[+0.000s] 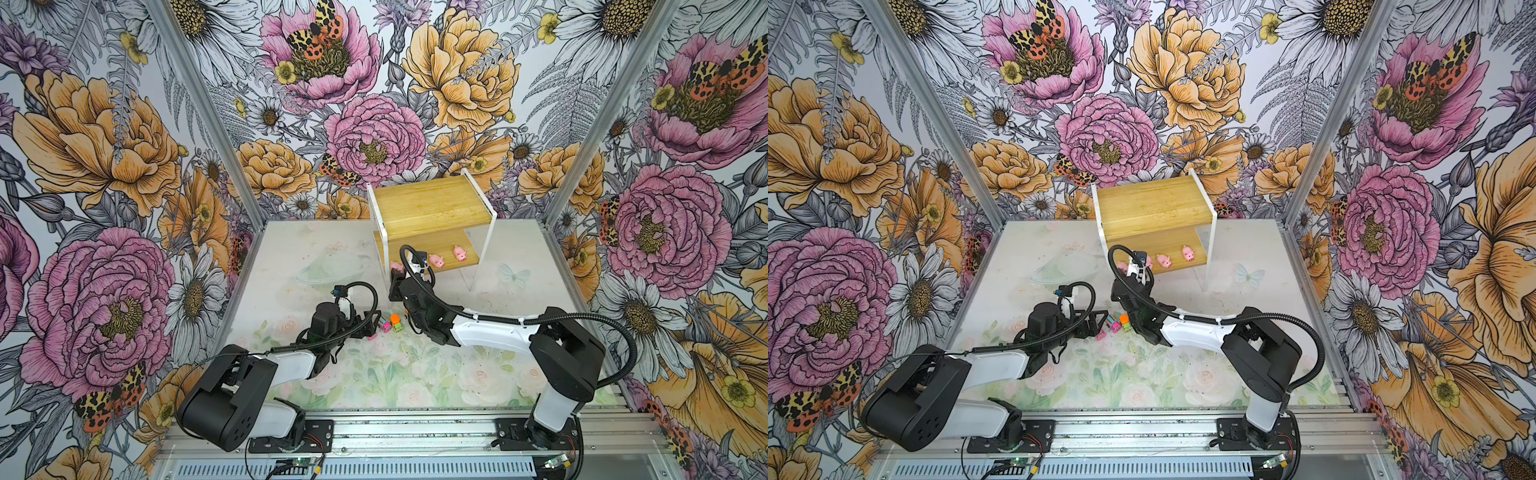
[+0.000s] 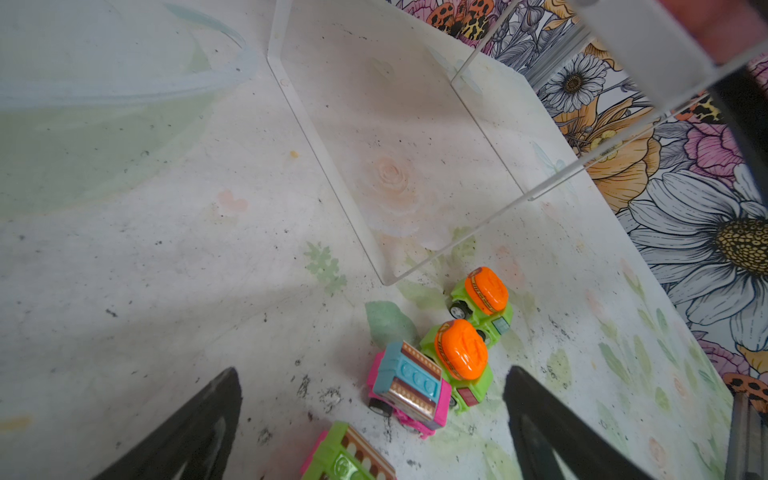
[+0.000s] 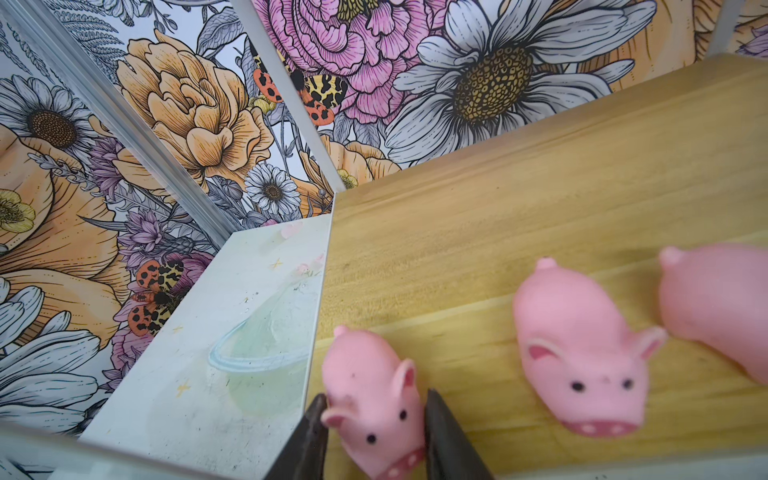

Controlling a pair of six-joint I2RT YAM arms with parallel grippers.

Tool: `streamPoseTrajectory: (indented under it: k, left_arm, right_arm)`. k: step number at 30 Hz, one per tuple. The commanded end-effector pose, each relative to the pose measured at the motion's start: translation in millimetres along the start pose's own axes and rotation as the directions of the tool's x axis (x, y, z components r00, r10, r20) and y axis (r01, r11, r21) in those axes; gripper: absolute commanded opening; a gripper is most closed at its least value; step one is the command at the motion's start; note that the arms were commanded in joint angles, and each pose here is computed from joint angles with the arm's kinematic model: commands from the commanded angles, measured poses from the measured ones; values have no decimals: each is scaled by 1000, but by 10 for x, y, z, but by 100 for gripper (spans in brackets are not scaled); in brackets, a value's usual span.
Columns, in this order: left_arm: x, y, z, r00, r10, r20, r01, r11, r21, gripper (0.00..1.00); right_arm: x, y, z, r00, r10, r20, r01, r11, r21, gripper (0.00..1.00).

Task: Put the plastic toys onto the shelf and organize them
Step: 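Open the right gripper to release the pig beside the others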

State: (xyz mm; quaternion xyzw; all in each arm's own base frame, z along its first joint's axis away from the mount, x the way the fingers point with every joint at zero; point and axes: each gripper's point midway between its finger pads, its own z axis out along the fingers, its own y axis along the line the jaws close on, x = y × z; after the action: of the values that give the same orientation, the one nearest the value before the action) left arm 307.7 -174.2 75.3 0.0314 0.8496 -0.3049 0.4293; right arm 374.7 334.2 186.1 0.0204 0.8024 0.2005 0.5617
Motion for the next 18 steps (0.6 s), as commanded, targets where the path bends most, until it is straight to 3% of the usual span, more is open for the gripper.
streamPoseTrajectory:
  k: [1, 12, 18]
  left_arm:
    - [-62, -33, -6, 1000, 23, 12, -23, 1000, 18, 99]
    - [-62, -19, -13, 1000, 27, 12, -28, 1000, 12, 99]
    - [-59, -16, -11, 1000, 28, 11, -28, 1000, 12, 99]
  right_arm:
    - [117, -57, -68, 999, -11, -46, 11, 1000, -8, 41]
    - [298, -68, -161, 987, -63, -150, 49, 994, -99, 45]
    - [489, 101, -214, 956, -171, -240, 95, 950, -297, 46]
